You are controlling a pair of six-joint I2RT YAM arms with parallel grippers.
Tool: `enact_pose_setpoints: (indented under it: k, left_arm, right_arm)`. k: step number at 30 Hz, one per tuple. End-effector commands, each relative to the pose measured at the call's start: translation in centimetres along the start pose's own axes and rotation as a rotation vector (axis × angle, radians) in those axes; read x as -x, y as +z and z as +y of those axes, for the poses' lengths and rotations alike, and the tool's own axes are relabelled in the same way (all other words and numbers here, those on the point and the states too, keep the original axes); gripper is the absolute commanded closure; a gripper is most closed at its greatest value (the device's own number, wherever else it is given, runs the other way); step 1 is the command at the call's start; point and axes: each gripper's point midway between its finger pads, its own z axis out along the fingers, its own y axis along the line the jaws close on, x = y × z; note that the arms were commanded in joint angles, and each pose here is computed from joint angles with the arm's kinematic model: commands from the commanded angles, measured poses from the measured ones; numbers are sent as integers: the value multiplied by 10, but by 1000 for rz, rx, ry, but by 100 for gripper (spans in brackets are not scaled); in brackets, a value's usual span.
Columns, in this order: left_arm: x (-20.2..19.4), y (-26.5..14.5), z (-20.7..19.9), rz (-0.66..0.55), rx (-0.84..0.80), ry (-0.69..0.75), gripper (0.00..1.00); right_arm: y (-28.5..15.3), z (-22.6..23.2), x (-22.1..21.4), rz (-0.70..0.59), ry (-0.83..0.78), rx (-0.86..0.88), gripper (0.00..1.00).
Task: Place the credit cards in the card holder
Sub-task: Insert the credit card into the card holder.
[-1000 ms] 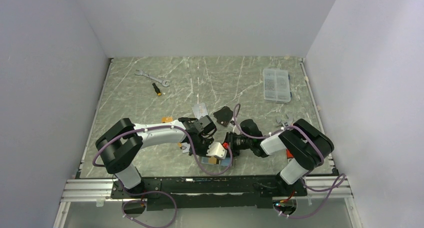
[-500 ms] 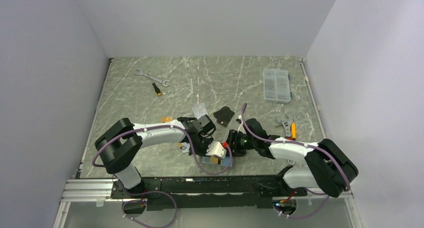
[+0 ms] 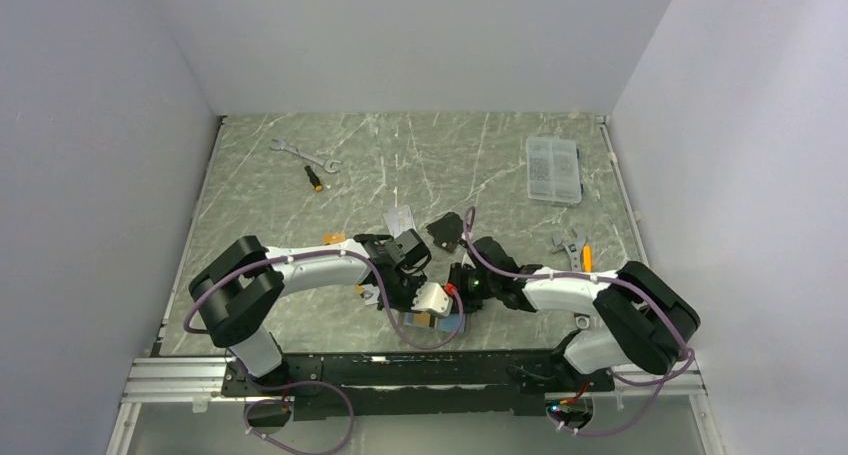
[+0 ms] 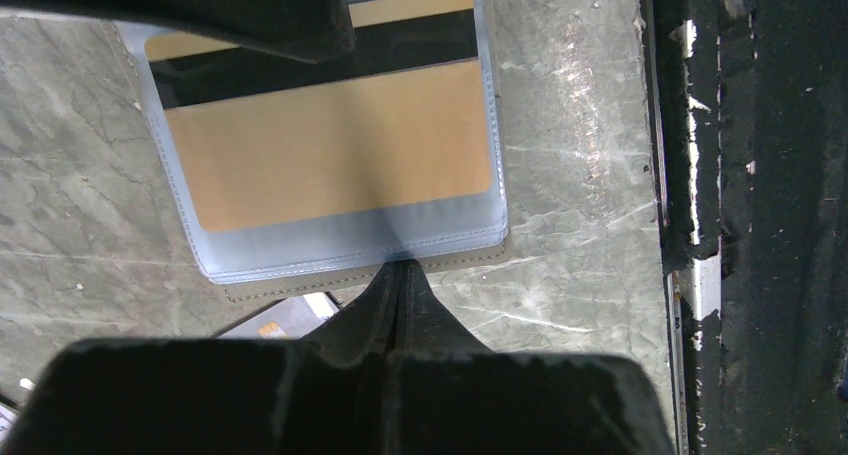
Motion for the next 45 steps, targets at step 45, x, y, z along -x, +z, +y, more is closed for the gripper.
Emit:
enact_pose_setpoints:
  k: [45]
  left_arm:
    - [1, 0, -1, -20, -15, 37, 100]
  right_arm:
    - [4, 50, 23, -7, -120, 22, 59]
